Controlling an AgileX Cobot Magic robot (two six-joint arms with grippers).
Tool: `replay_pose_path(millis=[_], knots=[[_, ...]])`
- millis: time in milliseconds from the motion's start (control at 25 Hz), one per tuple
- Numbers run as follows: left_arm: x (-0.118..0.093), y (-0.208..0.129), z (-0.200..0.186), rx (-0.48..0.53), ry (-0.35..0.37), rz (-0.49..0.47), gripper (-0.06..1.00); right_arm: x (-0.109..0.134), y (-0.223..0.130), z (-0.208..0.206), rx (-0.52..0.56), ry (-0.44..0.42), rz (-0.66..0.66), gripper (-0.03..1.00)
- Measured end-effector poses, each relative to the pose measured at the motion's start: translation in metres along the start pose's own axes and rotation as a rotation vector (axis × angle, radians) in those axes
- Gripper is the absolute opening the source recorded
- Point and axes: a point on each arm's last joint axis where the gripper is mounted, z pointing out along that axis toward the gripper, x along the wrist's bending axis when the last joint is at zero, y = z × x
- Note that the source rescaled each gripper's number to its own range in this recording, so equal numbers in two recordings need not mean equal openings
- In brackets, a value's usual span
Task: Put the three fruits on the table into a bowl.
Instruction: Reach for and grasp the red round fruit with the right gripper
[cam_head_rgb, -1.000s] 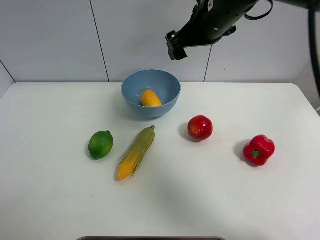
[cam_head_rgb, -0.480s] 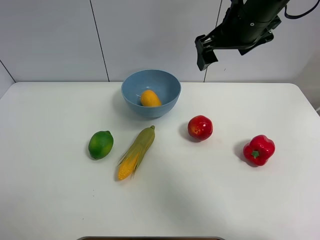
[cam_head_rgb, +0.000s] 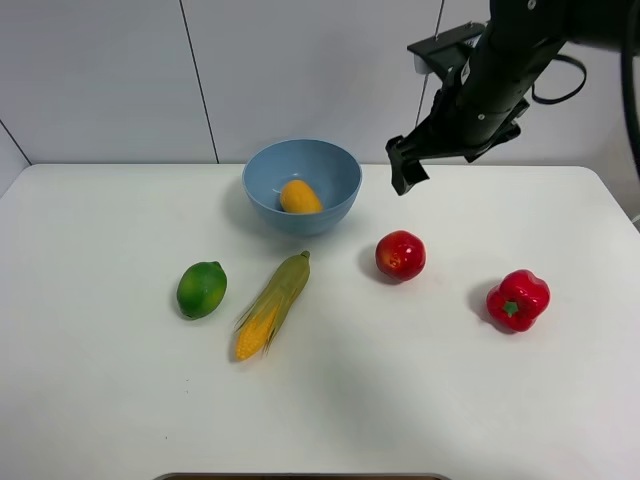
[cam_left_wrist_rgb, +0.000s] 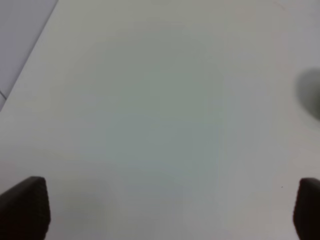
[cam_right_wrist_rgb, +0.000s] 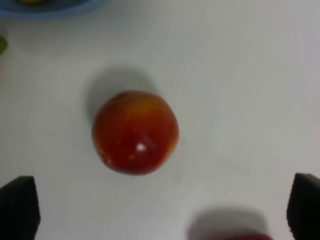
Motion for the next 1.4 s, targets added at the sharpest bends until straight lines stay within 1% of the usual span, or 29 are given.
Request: replay_pose_path(millis=[280, 560, 680, 1120, 1400], knots=[[0.0, 0.0, 0.0, 0.0, 0.0, 0.0, 1.0, -0.005, -0.003, 0.046, 0.031, -0.001, -0.051, 1.0], [0.0, 0.0, 0.0, 0.0, 0.0, 0.0, 1.0, 0.002, -0.005, 0.082, 0.093, 0.067, -0.115, 1.0], [0.0, 0.0, 0.0, 0.0, 0.0, 0.0, 1.0, 0.003, -0.008, 0.094, 0.12, 0.078, -0.144, 1.0], [0.0, 0.0, 0.0, 0.0, 0.0, 0.0, 1.0, 0.006, -0.015, 0.118, 0.185, 0.1, -0.192, 1.0], [0.0, 0.0, 0.0, 0.0, 0.0, 0.0, 1.0, 0.004, -0.018, 0.13, 0.212, 0.085, -0.221, 1.0]])
